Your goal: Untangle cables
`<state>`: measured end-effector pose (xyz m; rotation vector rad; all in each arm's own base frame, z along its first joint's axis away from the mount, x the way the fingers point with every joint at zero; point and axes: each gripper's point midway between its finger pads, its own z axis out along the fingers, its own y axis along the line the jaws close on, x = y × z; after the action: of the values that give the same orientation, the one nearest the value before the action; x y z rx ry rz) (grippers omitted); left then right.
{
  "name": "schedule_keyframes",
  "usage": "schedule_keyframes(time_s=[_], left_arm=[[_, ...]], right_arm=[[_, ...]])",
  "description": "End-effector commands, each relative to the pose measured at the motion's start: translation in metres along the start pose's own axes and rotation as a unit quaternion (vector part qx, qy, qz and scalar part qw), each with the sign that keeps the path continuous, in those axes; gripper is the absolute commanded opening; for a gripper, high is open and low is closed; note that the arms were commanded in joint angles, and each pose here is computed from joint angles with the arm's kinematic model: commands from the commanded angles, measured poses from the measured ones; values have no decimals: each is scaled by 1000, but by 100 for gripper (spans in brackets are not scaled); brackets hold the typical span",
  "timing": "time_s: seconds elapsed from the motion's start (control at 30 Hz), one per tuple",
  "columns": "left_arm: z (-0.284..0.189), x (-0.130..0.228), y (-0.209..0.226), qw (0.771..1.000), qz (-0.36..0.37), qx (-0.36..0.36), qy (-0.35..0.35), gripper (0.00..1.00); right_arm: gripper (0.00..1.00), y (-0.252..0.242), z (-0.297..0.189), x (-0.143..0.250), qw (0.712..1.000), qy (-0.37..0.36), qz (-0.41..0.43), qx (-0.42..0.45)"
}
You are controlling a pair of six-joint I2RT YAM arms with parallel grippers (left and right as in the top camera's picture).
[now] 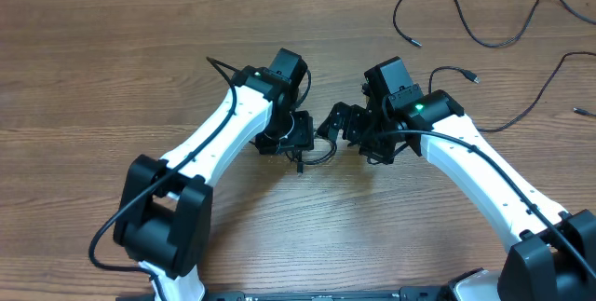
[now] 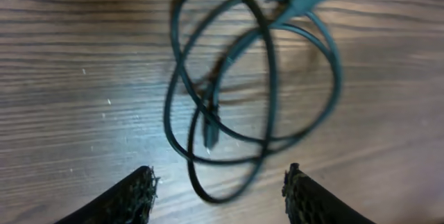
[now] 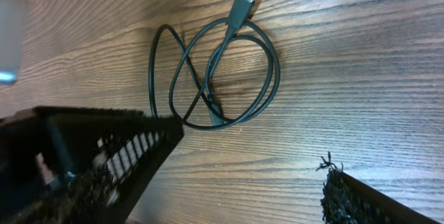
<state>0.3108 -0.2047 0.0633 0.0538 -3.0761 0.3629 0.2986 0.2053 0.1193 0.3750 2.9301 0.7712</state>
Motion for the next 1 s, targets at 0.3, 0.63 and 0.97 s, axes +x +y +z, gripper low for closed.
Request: schedule_keyframes(time_s=[0.3, 0.63, 0.97], left_arm=[[19, 1, 11, 999, -10, -23, 22, 18], [-14, 4, -32, 985, 31, 154, 76, 4], [-73, 6, -44, 963, 83, 245, 82, 4]], right_arm=[[99, -6, -2, -5, 1000, -13, 0, 18], [100, -9, -2, -2, 1000, -9, 2, 23], [80, -10, -2, -3, 1000, -11, 3, 26]])
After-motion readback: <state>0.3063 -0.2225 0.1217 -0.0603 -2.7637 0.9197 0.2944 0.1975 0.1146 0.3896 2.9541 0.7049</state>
